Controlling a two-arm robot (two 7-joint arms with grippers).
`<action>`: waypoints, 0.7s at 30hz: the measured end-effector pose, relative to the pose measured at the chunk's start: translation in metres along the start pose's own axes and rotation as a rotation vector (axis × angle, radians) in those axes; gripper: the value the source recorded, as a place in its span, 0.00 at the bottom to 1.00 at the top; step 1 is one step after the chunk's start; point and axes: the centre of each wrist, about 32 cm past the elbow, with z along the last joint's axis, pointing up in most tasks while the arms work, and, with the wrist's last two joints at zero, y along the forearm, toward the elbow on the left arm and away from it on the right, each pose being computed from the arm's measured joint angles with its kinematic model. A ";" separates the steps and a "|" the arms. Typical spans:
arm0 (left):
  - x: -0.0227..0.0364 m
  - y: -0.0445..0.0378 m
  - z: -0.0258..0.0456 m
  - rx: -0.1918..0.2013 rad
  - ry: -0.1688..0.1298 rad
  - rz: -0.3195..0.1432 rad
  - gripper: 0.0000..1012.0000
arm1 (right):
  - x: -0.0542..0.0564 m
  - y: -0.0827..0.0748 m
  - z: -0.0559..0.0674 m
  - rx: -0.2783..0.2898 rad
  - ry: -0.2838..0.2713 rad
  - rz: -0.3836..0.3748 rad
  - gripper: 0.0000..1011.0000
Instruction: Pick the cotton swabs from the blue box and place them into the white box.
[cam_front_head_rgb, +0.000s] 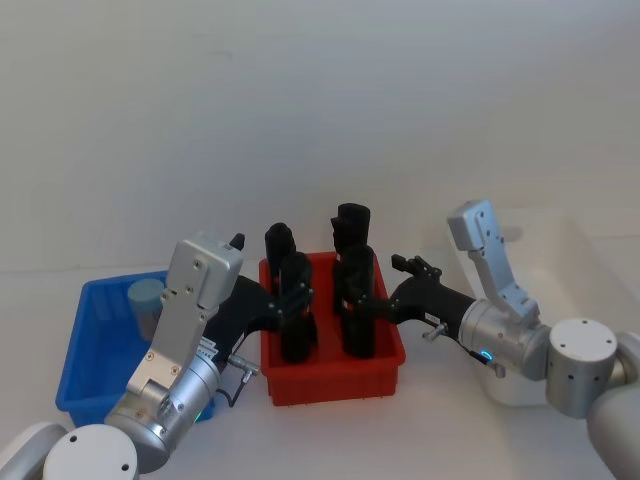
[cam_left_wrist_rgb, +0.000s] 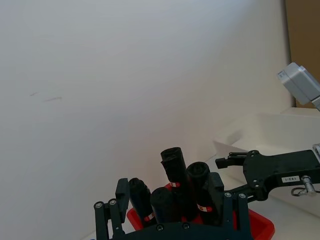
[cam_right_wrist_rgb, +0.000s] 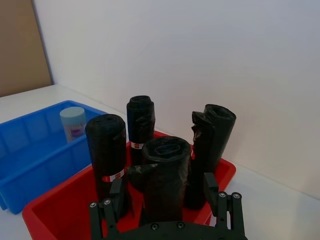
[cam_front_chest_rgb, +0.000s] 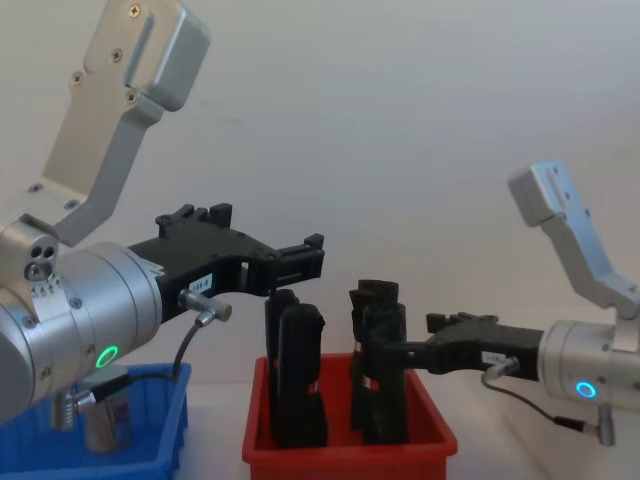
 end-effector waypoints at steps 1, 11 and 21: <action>0.0000 0.0000 0.0000 0.000 0.000 0.000 0.99 | 0.000 0.002 -0.001 -0.003 0.004 0.005 0.99; 0.0000 0.0000 0.0000 0.000 0.000 0.000 0.99 | 0.005 0.020 -0.003 -0.011 0.019 0.045 0.99; 0.0000 0.0000 0.0000 0.000 0.000 0.000 0.99 | 0.008 0.029 0.000 -0.019 0.020 0.058 0.99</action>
